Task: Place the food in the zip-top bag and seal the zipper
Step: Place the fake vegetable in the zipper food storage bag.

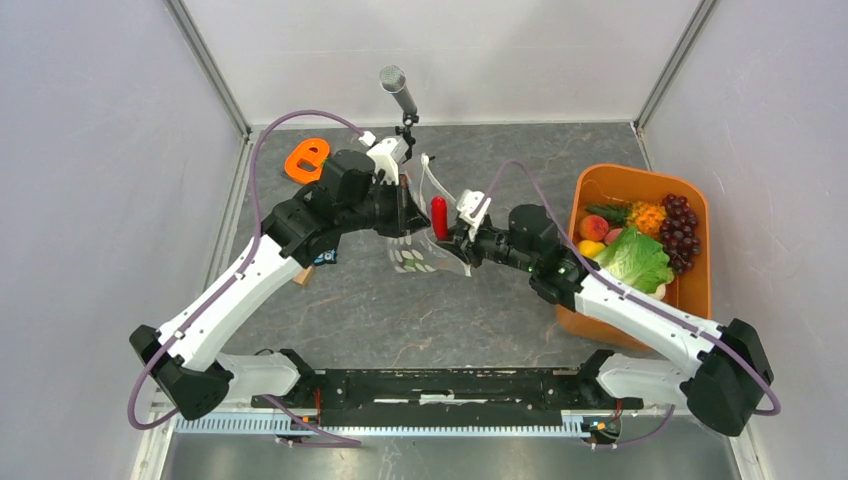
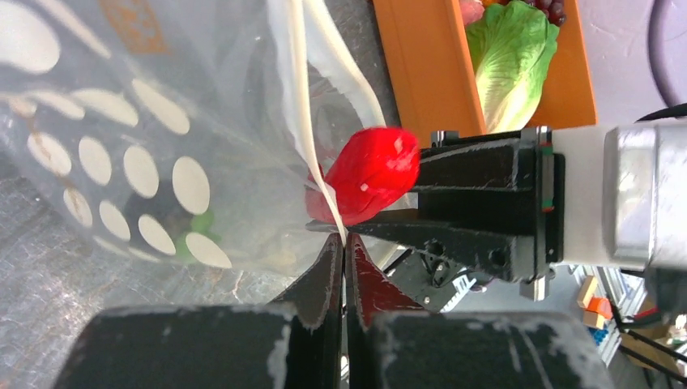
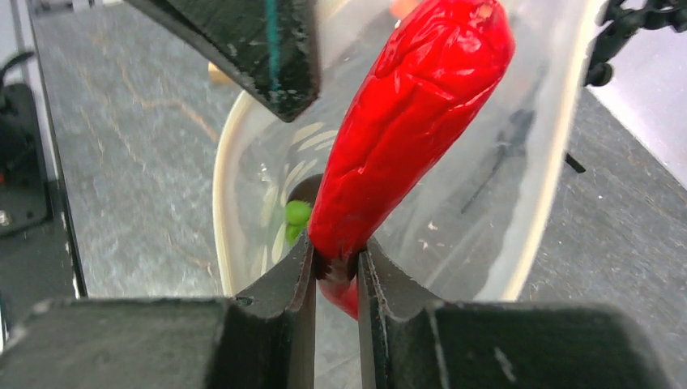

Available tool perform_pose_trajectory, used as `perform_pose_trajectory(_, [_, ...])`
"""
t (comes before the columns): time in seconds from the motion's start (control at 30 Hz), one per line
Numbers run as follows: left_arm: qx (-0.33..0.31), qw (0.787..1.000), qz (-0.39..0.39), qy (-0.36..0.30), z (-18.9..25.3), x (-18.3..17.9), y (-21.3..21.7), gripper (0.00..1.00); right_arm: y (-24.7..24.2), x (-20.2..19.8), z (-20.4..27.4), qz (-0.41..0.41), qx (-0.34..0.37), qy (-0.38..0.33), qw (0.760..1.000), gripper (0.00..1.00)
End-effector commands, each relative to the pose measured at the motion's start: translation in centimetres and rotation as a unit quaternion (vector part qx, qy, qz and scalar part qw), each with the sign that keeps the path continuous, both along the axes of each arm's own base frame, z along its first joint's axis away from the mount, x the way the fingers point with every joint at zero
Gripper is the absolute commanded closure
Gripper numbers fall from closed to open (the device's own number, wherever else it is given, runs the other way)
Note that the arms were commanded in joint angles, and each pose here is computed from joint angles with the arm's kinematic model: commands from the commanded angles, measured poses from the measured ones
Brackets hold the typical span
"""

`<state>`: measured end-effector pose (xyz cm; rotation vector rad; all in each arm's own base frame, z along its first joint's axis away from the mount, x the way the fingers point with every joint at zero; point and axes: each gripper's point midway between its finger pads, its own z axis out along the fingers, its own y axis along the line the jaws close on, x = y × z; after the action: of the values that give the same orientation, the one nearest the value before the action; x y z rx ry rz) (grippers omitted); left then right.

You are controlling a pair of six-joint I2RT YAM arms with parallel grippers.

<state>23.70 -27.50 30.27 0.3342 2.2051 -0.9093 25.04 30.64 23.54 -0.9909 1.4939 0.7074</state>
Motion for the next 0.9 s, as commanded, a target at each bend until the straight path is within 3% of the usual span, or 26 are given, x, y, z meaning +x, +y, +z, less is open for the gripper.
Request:
perform_pose_trajectory(0.0, [-0.026, 0.999, 0.009, 0.031, 1.2, -0.8, -0.3, 0.98, -0.7, -0.6, -2.1, 0.028, -0.121, 0.009, 0.992, 0.85])
perform_pose_trajectory(0.17, [-0.026, 0.999, 0.014, 0.045, 0.1, -0.7, -0.5, 0.98, -0.9, 1.6, -0.8, -0.037, -0.135, 0.052, 0.989, 0.80])
perform_pose_trajectory(0.27, [-0.034, 0.998, 0.030, 0.040, -0.2, -0.5, -0.2, 0.98, -0.4, 2.3, 0.3, -0.078, -0.089, 0.086, 0.989, 0.70])
perform_pose_trajectory(0.33, [-0.039, 0.998, 0.032, 0.036, 0.0, -0.4, -0.2, 0.98, 0.2, 2.2, 0.3, -0.071, -0.083, 0.100, 0.989, 0.52])
perform_pose_trajectory(0.43, [-0.040, 0.998, 0.037, 0.032, -0.2, -0.2, -0.2, 0.98, 0.5, 2.2, 0.0, -0.065, -0.089, 0.107, 0.988, 0.46])
perform_pose_trajectory(0.5, [-0.041, 0.998, 0.041, 0.027, -0.2, 0.0, -0.1, 0.98, 0.5, 2.2, 0.4, -0.064, -0.086, 0.102, 0.989, 0.41])
perform_pose_trajectory(0.87, [-0.005, 0.995, 0.095, 0.000, -2.5, 2.4, 1.4, 0.98, -0.5, -1.2, 8.1, -0.015, 0.053, 0.002, 0.999, 0.32])
